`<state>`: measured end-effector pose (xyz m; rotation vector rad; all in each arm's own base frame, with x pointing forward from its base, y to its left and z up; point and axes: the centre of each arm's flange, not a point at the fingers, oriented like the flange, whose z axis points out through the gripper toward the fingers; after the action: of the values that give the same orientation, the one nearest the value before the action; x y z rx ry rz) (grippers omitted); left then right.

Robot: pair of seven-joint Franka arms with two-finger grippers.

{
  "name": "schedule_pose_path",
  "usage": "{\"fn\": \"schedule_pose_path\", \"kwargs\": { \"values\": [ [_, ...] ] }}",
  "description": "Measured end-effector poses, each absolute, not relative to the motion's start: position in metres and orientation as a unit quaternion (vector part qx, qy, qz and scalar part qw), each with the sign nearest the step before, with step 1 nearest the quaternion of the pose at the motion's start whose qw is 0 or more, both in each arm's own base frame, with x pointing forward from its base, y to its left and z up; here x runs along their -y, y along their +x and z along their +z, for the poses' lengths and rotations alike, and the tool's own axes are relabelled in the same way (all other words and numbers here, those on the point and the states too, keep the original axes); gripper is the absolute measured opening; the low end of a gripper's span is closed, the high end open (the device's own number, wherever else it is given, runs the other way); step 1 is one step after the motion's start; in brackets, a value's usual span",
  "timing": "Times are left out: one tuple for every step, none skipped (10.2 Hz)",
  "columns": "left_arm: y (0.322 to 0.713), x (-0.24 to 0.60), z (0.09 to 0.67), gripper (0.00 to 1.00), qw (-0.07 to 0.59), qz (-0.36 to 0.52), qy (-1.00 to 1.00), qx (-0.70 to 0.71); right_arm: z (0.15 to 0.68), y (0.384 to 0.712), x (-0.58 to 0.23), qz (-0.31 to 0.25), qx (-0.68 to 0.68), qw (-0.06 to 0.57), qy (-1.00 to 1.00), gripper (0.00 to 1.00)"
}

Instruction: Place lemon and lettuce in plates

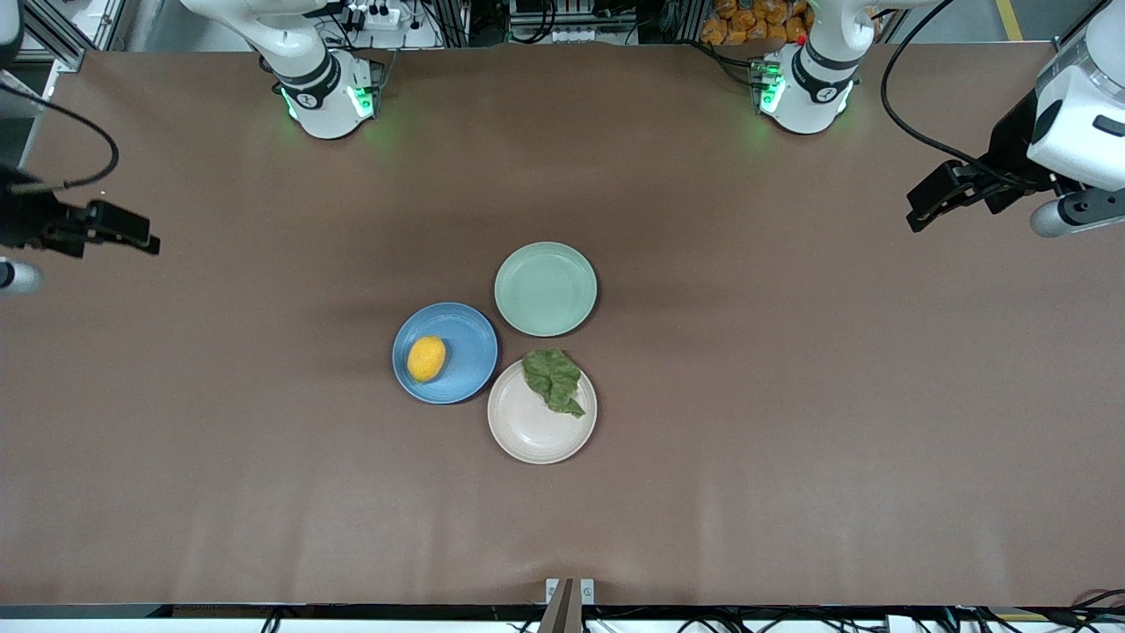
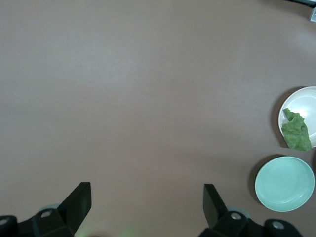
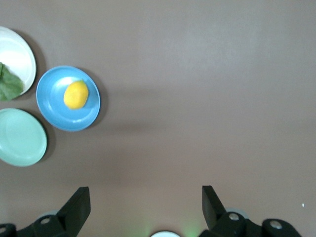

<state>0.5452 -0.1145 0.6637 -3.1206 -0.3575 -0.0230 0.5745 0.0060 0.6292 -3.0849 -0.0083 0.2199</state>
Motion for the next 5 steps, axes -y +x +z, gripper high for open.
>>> {"fn": "schedule_pose_path", "kwargs": {
  "values": [
    [0.544,0.115,0.662,1.00,0.002,-0.003,-0.994,0.113,0.628,0.570,-0.010,0.075,-0.001,0.025,-0.997,1.00],
    [0.542,0.113,0.662,1.00,0.004,0.002,-0.994,0.113,0.625,0.569,-0.018,0.079,-0.003,0.024,-0.997,1.00],
    [0.539,0.109,0.660,1.00,0.006,0.007,-0.994,0.113,0.621,0.569,-0.025,0.082,0.000,0.024,-0.996,1.00],
    [0.537,0.105,0.658,1.00,0.006,0.011,-0.993,0.115,0.619,0.570,-0.030,0.083,0.003,0.024,-0.996,1.00],
    [0.536,0.102,0.656,1.00,0.005,0.014,-0.993,0.115,0.619,0.570,-0.032,0.082,0.004,0.023,-0.996,1.00]
  ]
}}
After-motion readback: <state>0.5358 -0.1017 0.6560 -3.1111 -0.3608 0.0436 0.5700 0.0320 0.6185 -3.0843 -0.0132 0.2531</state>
